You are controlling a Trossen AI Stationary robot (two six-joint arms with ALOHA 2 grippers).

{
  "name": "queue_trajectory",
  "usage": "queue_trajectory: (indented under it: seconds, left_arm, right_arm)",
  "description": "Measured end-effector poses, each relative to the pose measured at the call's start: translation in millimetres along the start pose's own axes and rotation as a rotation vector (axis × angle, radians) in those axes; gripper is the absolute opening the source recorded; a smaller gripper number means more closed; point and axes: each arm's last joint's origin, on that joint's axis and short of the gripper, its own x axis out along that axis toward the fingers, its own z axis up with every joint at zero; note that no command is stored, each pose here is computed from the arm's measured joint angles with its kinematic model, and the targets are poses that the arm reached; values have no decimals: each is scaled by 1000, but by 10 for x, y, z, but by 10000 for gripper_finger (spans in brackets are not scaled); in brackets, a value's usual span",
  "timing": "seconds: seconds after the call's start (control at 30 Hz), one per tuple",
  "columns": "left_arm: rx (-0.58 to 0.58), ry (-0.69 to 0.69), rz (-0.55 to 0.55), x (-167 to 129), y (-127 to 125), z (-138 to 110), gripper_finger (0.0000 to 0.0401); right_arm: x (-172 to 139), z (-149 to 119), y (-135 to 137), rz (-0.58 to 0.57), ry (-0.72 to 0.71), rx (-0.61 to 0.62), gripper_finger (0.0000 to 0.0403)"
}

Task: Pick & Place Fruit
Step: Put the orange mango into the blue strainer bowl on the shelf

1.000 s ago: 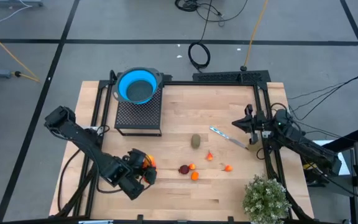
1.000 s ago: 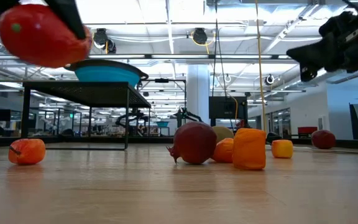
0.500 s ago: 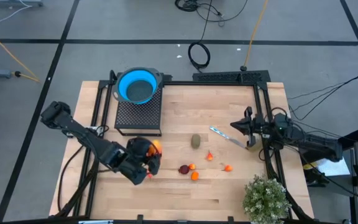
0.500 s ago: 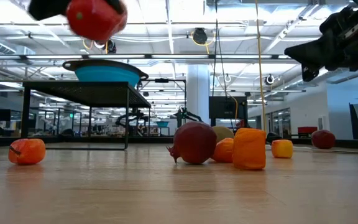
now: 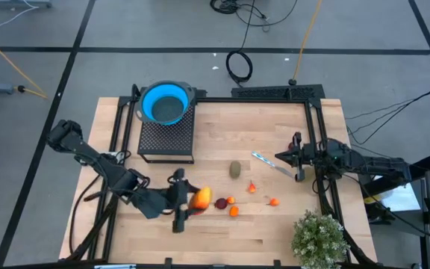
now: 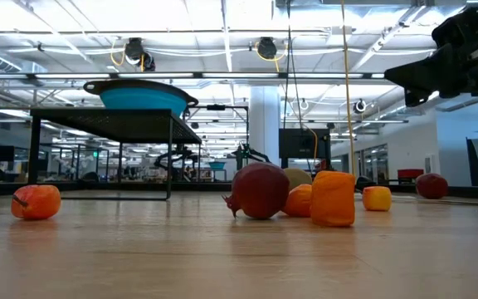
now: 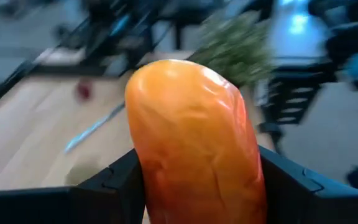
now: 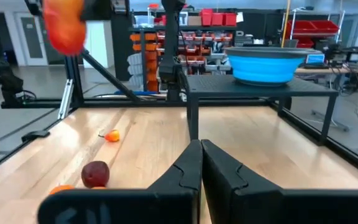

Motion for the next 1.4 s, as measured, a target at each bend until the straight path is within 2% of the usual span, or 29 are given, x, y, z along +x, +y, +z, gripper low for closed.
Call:
queue_trajectory:
  seconds: [0.33, 0.47, 0.6, 0.7, 0.9, 1.13, 1.27, 1.4]
  left_arm:
    - [421, -290, -489, -144, -304, 209, 208]
    - [590, -377, -658, -207, -391, 204, 228]
    - [721, -444, -760, -244, -438, 187, 242]
    - [771, -470, -779, -249, -443, 184, 233]
    - [762, -467, -782, -251, -445, 183, 214]
    - [734, -521, -797, -269, -454, 233, 244]
    - [670, -578, -738, -286, -449, 311, 241]
    - [569, -612, -610, -290, -417, 396, 223]
  right_arm:
    - [1, -3, 1, 1, 3, -25, 0]
    - [1, -4, 1, 1, 4, -25, 0]
    - [1, -5, 1, 2, 5, -30, 0]
    - [1, -5, 1, 2, 5, -32, 0]
    - [1, -6, 1, 1, 5, -32, 0]
    - [1, -6, 1, 2, 5, -32, 0]
    - [1, -6, 1, 2, 6, -32, 0]
    - [0, -6, 1, 2, 5, -32, 0]
